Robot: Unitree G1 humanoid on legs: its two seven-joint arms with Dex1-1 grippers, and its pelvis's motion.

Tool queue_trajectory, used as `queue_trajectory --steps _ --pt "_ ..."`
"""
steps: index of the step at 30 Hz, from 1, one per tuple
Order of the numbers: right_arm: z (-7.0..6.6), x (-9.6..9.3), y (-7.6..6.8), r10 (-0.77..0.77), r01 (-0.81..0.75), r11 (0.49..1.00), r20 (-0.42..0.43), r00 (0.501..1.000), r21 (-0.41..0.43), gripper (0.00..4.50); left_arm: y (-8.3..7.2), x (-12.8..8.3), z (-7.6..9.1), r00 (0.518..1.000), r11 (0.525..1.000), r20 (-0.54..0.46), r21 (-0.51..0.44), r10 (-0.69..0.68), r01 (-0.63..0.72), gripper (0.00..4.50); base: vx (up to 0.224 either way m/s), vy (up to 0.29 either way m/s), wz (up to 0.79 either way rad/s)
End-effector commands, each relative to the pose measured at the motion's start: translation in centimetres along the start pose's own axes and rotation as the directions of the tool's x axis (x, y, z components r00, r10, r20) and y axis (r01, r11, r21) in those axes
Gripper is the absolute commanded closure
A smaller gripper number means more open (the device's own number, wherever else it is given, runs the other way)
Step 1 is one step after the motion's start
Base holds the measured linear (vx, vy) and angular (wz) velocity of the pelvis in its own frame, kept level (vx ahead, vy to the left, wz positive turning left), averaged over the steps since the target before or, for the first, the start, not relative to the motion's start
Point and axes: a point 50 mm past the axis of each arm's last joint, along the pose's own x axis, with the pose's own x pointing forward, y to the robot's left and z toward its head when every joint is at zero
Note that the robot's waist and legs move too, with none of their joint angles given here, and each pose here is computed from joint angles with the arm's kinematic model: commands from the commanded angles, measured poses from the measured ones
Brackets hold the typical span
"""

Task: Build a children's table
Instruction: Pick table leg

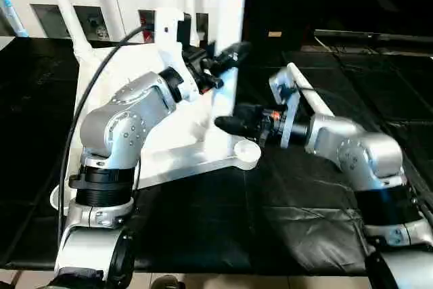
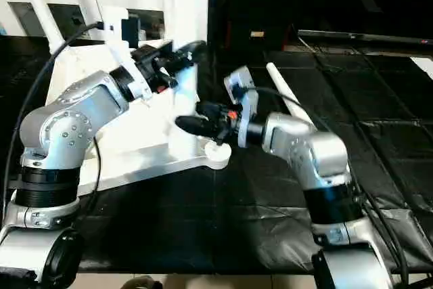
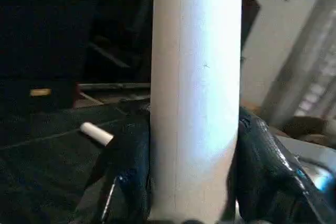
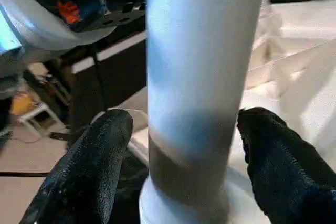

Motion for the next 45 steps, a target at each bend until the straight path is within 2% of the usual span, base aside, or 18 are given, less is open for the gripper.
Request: queue_trajectory --steps 1,5,11,22,32,40,45 --pt "0.3 0.0 -0.1 0.015 -0.015 1.0 -0.001 1.0 0.019 0.98 -1.1 0.4 0.9 0.997 0.997 0.008 0.031 -0.07 0.07 2.7 0.0 0.0 0.0" --pt "-0.3 0.2 0.0 0.032 -0.031 0.999 -0.052 0.998 0.021 0.98 -1.4 0.4 0.9 0.995 0.995 0.001 0.031 -0.099 0.098 2.7 0.0 0.0 0.0" --pt "-0.4 0.1 0.0 0.037 -0.036 0.999 -0.071 0.997 0.018 0.98 -1.7 0.2 1.1 0.991 0.991 -0.006 0.017 -0.136 0.136 2.7 0.0 0.0 0.0" --pt "-0.5 0.2 0.3 0.068 -0.067 0.997 -0.064 0.996 0.024 2.09 -2.2 0.1 1.0 0.983 0.983 -0.009 -0.015 -0.183 0.183 2.7 0.0 0.0 0.0" --pt "-0.8 0.1 0.3 0.077 -0.075 0.997 -0.067 0.995 0.021 2.48 -2.6 0.3 1.3 0.976 0.974 0.02 -0.06 -0.219 0.219 2.7 0.0 0.0 0.0" --pt "-0.9 0.0 0.3 0.082 -0.08 0.996 -0.066 0.994 0.024 2.55 -3.0 0.1 1.6 0.968 0.964 0.04 -0.097 -0.246 0.249 2.7 0.0 0.0 0.0" --pt "-1.0 0.1 0.3 0.084 -0.082 0.996 -0.06 0.995 0.023 2.55 -2.7 0.0 1.8 0.974 0.971 0.044 -0.085 -0.221 0.224 2.7 0.0 0.0 0.0"
